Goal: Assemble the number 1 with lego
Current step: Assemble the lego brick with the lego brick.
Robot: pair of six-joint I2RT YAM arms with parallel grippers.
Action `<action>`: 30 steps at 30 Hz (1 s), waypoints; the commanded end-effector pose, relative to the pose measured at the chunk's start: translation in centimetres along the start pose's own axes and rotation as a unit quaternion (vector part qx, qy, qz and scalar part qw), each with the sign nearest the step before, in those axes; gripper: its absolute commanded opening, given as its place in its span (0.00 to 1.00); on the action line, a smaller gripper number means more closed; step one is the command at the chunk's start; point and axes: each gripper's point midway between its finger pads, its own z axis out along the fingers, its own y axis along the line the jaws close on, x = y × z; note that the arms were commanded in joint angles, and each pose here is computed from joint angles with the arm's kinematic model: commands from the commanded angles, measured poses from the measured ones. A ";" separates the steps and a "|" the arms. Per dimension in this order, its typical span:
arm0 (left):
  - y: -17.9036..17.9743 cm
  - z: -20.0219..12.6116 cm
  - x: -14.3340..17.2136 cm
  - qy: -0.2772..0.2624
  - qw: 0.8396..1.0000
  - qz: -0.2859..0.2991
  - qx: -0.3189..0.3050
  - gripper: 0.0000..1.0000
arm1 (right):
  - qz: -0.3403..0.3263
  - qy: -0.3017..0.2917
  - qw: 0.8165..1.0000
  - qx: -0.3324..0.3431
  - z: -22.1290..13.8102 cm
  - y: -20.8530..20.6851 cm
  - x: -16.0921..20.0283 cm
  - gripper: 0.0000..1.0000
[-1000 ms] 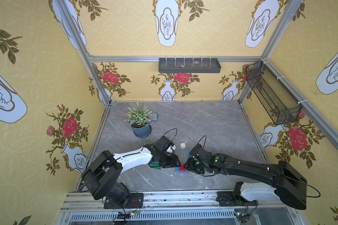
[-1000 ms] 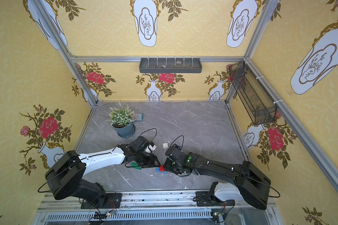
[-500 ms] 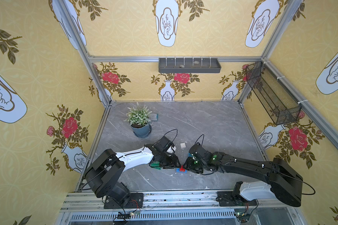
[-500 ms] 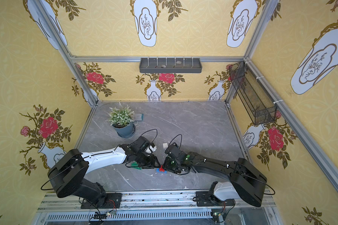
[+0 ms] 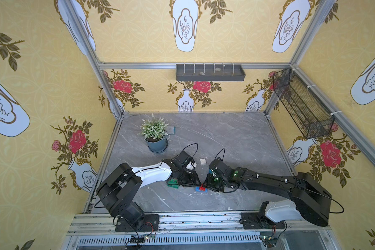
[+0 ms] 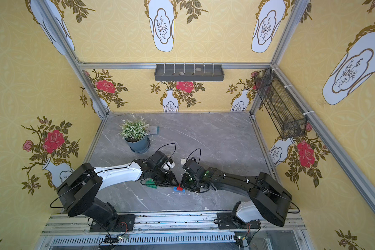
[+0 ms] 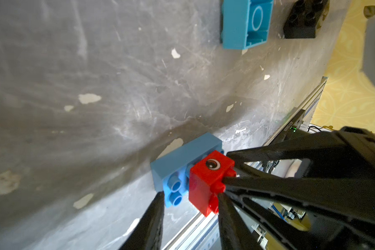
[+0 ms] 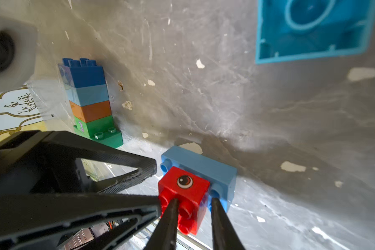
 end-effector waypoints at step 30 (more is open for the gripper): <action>3.0 1.1 1.3 0.037 0.998 -0.008 -0.054 0.21 | 0.009 0.039 0.991 0.126 1.5 -4.7 2.0 0.10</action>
